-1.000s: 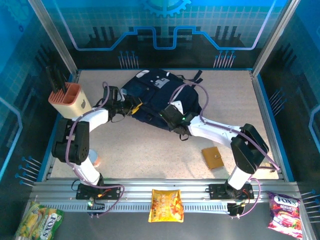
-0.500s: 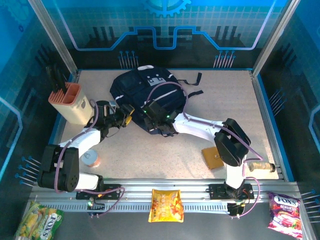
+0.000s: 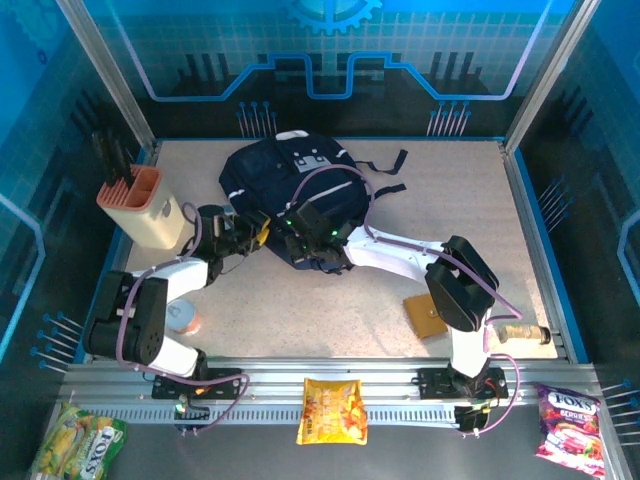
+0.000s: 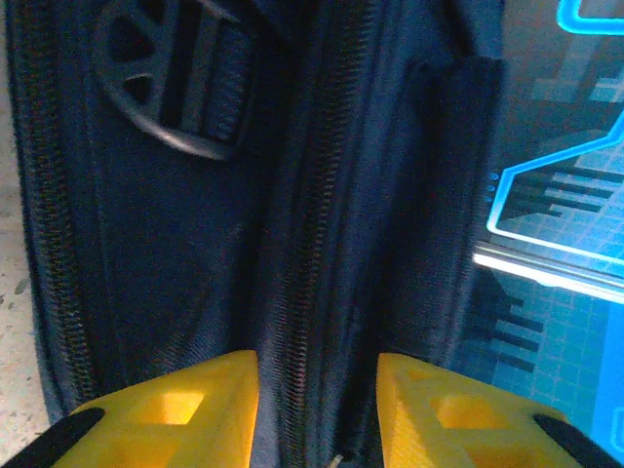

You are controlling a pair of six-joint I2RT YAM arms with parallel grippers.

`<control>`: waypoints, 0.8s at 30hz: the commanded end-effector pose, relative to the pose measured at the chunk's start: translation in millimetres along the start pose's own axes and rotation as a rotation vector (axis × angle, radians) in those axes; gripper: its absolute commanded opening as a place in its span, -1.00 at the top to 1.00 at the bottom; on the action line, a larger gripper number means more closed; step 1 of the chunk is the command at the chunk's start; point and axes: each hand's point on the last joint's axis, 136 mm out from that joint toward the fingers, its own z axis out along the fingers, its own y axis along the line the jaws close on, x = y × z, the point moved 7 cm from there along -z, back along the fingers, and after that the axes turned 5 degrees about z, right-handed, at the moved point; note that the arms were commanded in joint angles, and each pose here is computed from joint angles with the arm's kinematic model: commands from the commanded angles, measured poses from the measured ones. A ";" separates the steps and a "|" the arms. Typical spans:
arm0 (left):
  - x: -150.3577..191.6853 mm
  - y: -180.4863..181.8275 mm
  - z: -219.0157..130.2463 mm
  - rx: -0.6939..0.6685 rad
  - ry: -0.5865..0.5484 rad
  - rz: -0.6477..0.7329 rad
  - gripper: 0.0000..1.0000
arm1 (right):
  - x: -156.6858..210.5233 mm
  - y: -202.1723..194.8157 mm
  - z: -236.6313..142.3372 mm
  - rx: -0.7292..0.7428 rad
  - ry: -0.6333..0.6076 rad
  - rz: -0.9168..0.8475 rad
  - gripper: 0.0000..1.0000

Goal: Pack books, pencil case, and school supplies into a backpack

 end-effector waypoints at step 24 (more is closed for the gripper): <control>-9.7 -21.0 19.0 0.073 0.000 0.066 1.00 | 9.3 -65.5 -18.8 0.192 -0.028 0.008 0.79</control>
